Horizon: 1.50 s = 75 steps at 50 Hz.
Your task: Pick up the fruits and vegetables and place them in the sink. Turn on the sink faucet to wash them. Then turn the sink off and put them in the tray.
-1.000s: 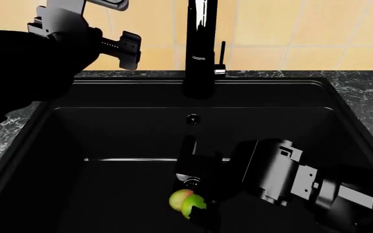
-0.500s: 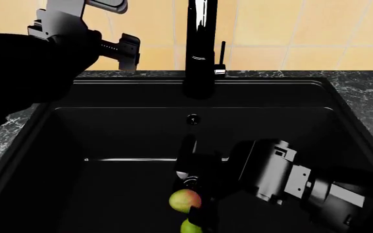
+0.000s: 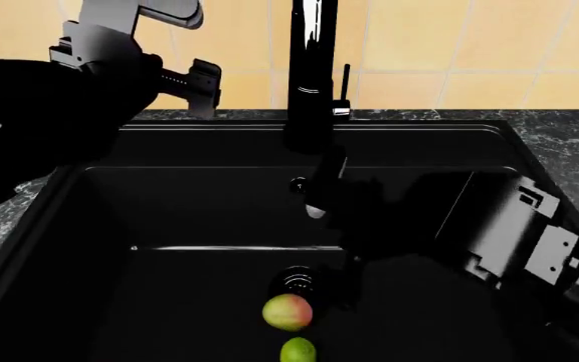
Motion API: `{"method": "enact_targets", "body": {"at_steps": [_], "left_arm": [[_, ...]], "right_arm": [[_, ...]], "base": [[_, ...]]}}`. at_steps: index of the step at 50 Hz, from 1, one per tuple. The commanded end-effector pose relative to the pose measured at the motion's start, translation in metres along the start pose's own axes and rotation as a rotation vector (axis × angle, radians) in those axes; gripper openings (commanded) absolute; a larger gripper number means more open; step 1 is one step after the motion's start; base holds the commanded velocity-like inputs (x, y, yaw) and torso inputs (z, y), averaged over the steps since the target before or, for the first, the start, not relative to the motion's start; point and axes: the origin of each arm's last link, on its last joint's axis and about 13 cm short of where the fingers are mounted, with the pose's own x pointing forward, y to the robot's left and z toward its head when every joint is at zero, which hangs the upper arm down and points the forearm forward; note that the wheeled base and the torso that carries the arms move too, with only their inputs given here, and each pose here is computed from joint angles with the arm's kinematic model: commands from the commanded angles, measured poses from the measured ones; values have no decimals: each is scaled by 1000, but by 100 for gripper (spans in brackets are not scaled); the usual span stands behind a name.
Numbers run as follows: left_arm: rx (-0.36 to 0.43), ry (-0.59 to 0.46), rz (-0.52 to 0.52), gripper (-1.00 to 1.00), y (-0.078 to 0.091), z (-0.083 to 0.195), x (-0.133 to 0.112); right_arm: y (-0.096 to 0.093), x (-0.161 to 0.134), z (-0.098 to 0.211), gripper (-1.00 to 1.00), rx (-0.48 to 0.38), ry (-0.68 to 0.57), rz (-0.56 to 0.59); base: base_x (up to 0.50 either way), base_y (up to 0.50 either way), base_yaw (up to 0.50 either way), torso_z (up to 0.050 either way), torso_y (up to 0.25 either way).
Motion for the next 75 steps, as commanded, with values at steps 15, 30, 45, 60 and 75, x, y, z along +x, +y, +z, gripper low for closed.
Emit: {"method": "enact_targets", "body": {"at_steps": [15, 30, 45, 60, 75], "left_arm": [[-38, 2, -39, 100, -7, -10, -1], [-73, -22, -45, 100, -8, -11, -2], [-43, -40, -28, 100, -10, -14, -1], [-133, -96, -71, 100, -12, -18, 1], [-123, -101, -108, 100, -14, -23, 4]], "right_arm": [[-28, -100, 23, 100, 41, -245, -534], [-53, -97, 34, 100, 118, -247, -751], [-94, -78, 59, 100, 244, -394, -960], [-126, -35, 82, 100, 393, -575, -1009], [-121, -16, 79, 100, 444, -564, -1036]], "base": [[0, 0, 0, 0, 0], [0, 0, 0, 0, 0], [0, 0, 0, 0, 0], [0, 0, 0, 0, 0], [0, 0, 0, 0, -20]]}}
